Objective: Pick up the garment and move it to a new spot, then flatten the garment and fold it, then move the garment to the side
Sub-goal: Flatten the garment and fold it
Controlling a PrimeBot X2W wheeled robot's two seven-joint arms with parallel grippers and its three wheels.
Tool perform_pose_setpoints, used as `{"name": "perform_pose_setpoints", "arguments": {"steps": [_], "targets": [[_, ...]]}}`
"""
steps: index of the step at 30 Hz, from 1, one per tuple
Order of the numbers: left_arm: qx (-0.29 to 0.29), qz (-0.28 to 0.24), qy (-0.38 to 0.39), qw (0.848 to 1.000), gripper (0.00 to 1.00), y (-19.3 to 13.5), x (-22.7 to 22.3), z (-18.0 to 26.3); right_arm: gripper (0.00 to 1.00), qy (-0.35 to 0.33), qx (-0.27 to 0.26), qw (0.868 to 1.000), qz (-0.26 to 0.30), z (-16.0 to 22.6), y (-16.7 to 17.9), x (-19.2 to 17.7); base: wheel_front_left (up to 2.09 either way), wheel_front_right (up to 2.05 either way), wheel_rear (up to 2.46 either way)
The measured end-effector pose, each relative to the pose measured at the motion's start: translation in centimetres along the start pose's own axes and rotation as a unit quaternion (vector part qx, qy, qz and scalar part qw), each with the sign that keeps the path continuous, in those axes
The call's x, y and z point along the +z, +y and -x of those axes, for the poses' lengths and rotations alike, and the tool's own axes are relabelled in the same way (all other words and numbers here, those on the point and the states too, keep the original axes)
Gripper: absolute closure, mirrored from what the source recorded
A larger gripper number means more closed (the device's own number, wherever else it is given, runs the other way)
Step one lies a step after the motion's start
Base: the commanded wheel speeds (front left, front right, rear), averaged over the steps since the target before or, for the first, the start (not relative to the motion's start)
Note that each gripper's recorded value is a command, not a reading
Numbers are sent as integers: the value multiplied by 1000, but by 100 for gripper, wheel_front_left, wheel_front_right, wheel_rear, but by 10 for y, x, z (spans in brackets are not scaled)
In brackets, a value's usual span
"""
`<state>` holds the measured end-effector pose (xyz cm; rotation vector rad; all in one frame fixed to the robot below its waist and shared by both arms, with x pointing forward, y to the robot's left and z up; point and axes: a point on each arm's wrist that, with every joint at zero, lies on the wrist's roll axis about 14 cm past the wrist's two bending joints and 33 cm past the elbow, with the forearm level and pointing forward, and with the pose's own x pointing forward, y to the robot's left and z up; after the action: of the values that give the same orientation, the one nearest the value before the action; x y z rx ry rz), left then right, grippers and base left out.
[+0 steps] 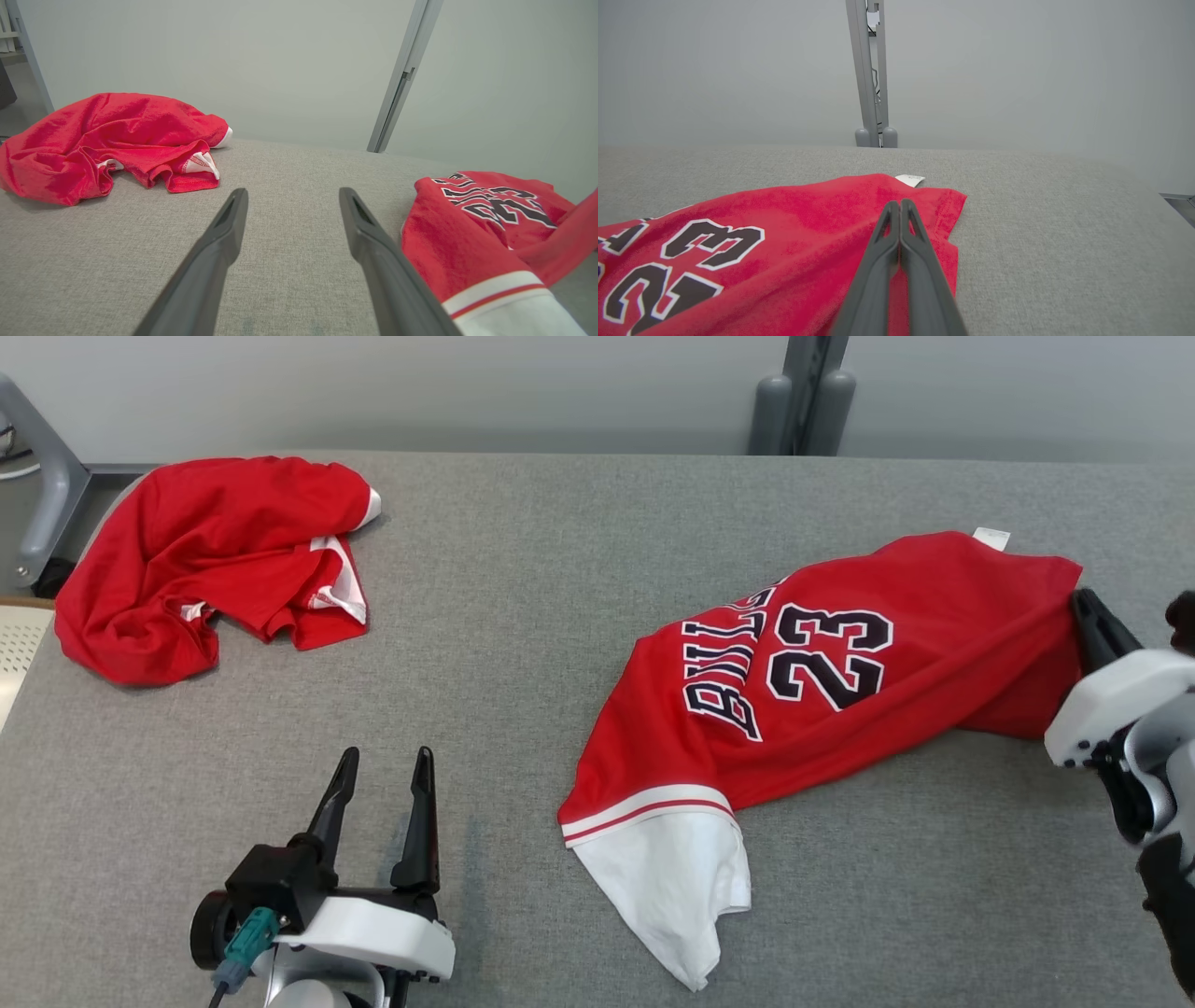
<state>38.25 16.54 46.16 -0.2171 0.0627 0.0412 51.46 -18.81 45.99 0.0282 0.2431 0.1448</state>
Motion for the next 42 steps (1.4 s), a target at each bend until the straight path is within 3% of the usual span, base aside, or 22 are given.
{"name": "perform_pose_setpoints", "arguments": {"steps": [6, 10, 11, 12, 13, 18, 25, 33, 42], "targets": [[0, -3, 6, 1000, 0, 1, -4, -10, 100, 8, 12, 999, 45, -38, 7, 19, 0, 0, 0], [5, -6, 12, 1000, 0, 5, -9, -15, 100, 13, 38, 998, 55, -64, 35, 25, 0, 0, 0], [6, -7, 15, 1000, 0, 6, -11, -16, 93, 19, 44, 997, 53, -69, 42, 22, 0, 0, 0], [8, -8, 20, 1000, 0, 7, -14, -19, 52, 12, 48, 997, 62, -81, 47, 22, 0, 0, 0], [11, -8, 20, 1000, 0, 9, -14, -20, 0, 8, 53, 997, 59, -84, 52, 22, 0, 0, 0], [21, -10, 25, 999, 0, 15, -18, -21, 0, -11, 87, 995, 54, -90, 87, 26, 0, 0, 0], [8, -7, 12, 1000, 0, 5, -10, -26, 0, -47, 81, 994, 46, -77, 79, 47, 0, 0, 0], [-8, -5, 1, 1000, 0, -7, -3, -22, 0, -49, 35, 998, 1, -38, 32, 27, 0, 0, 0], [-10, -4, -13, 1000, 0, -8, 8, -15, 0, -3, -12, 996, -89, 16, 12, -40, 0, 0, 0]]}}
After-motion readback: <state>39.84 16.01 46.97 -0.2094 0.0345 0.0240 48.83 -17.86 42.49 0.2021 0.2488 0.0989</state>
